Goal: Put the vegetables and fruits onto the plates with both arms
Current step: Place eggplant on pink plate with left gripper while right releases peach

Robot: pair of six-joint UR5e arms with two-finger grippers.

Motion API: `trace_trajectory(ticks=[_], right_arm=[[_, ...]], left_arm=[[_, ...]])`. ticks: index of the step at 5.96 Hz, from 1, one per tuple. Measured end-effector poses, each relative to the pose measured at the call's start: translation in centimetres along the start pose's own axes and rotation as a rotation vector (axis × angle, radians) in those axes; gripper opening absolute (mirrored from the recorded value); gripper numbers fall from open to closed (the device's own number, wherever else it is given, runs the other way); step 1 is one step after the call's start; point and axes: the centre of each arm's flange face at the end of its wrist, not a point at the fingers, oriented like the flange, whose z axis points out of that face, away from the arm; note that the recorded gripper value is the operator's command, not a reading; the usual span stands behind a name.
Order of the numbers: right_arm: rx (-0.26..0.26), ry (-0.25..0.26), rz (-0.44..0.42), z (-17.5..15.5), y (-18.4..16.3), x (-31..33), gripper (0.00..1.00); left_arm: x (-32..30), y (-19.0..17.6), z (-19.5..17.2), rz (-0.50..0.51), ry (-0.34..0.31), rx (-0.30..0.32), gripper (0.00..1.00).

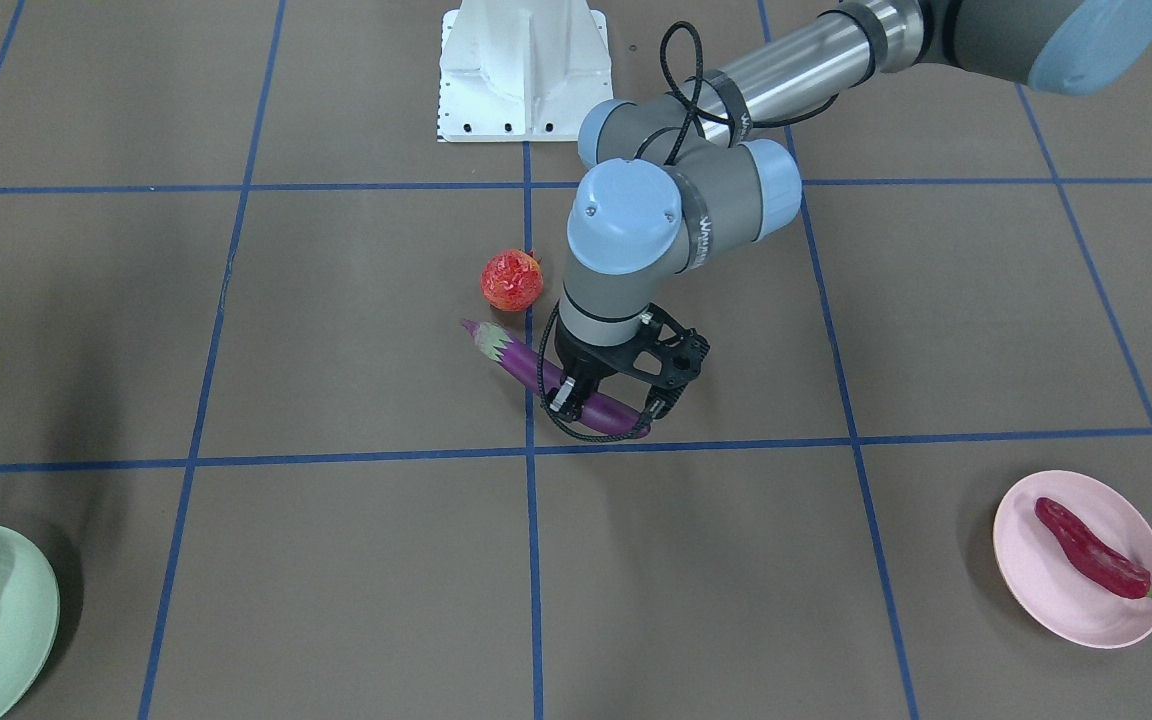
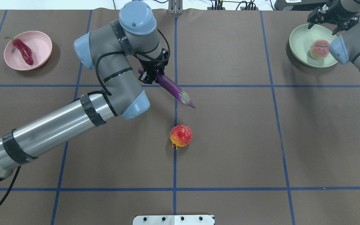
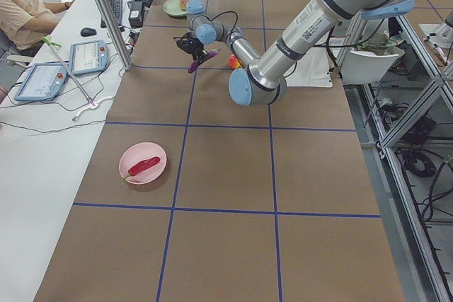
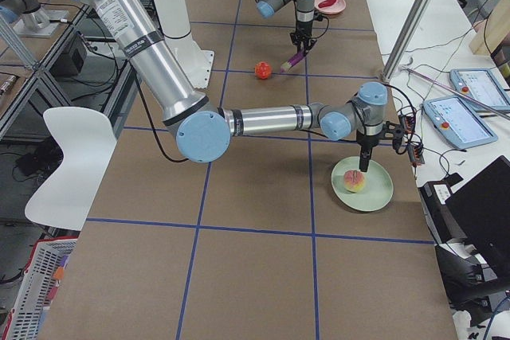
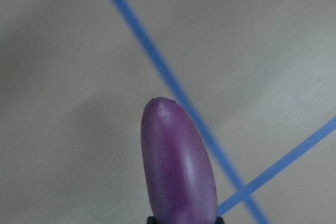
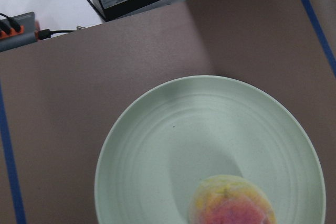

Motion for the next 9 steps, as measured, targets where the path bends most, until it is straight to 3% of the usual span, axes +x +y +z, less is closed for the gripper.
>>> trace_trajectory(ticks=[2,4,6,7,8,9], right_arm=[[-0.043,-0.056,0.008,-4.3,4.4,-6.1,1.00],[-0.092,-0.117,0.072,-8.2,11.8,-13.3,1.00],[-0.092,-0.146,0.099,-9.5,16.2,-16.8,1.00],[-0.093,-0.149,0.097,-9.9,17.1,-17.4,1.00],[-0.095,-0.148,0.095,-9.9,17.6,-17.7,1.00],[-0.098,-0.148,0.093,-9.9,17.8,-17.8,1.00]], left_arm=[[-1.4,-13.9,-2.9,0.159,-0.018,0.063,0.00],[-4.9,-30.9,-4.1,0.328,-0.113,0.128,0.00],[-9.8,-43.4,-1.2,0.397,-0.179,0.148,0.00],[-12.3,-46.9,1.3,0.397,-0.190,0.152,0.00],[-13.7,-48.3,2.7,0.392,-0.201,0.150,0.99],[-14.2,-48.5,3.5,0.393,-0.209,0.146,1.00]])
